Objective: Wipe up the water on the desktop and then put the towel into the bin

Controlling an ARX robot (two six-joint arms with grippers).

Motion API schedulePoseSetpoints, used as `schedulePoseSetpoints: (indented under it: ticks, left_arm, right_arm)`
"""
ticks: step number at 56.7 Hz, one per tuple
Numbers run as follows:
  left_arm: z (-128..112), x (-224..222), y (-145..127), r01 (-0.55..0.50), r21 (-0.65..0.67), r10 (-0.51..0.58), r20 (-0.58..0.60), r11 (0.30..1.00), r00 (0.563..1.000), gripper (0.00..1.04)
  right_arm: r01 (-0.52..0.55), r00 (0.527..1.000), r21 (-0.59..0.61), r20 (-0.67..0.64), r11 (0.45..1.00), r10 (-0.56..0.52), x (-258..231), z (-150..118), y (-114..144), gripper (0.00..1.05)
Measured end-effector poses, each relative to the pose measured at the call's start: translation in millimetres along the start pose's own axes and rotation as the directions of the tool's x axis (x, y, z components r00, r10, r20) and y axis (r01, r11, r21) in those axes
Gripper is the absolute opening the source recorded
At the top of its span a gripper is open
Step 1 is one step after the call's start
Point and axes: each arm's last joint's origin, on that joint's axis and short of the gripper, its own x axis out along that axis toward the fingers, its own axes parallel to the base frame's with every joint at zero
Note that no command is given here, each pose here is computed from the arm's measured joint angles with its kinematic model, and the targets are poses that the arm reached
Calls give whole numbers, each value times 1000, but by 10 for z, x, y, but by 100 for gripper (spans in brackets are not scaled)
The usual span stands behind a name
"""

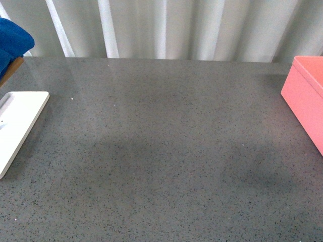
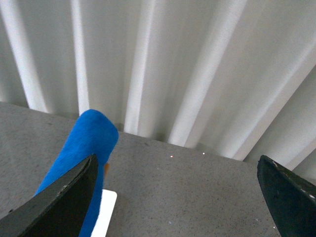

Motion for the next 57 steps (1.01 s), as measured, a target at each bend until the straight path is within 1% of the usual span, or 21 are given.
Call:
schedulePoseSetpoints:
  ticks: [3,7,9,14,20,24,26,34,39,46,51,53,57]
  left_arm:
    - [10,234,-89,-9,34,10,-25,999,1000,98]
    - [4,441,-166,25,91,-20,-64,996,998,98]
    - [6,559,-206,24,126,-15,-70,992,997,98]
    - [14,764,-249,57,203,-33,-123,977,992,98]
    - [42,961,-226,59,256,-17,-166,965,986,98]
    - [67,1108,-157,32,283,19,-175,959,984,98]
    - [53,1114,-138,44,283,8,-181,958,983,98]
    - [38,1118,-17,-49,310,94,-130,949,987,98]
    - [10,1149,68,-63,322,113,-137,945,984,98]
    - [-70,1225,223,-116,391,189,-154,913,970,98]
    - [-107,1286,330,-127,436,222,-175,891,959,98]
    - [-120,1328,390,-151,464,256,-172,873,951,98]
    - [-139,1408,463,-153,491,276,-187,858,943,98]
  right_arm:
    - [0,1000,0,0,1000,0,0,0,0,98]
    - [0,1000,0,0,1000,0,0,0,0,98]
    - [0,1000,0,0,1000,0,0,0,0,98]
    - [0,1000,0,0,1000,0,0,0,0,98]
    - [0,1000,0,0,1000,0,0,0,0,98]
    - [0,1000,0,0,1000,0,0,0,0,98]
    - [0,1000,0,0,1000,0,0,0,0,98]
    - [-3,1000,0,0,1000,3,0,0,1,98]
    - [-1,1000,0,0,1000,1,0,0,0,98]
    - [-1,1000,0,0,1000,1,0,0,0,98]
    - [-2,1000,0,0,1000,2,0,0,0,98]
    - [-1,1000,0,0,1000,1,0,0,0,98]
    - [-1,1000,0,0,1000,1,0,0,0,98]
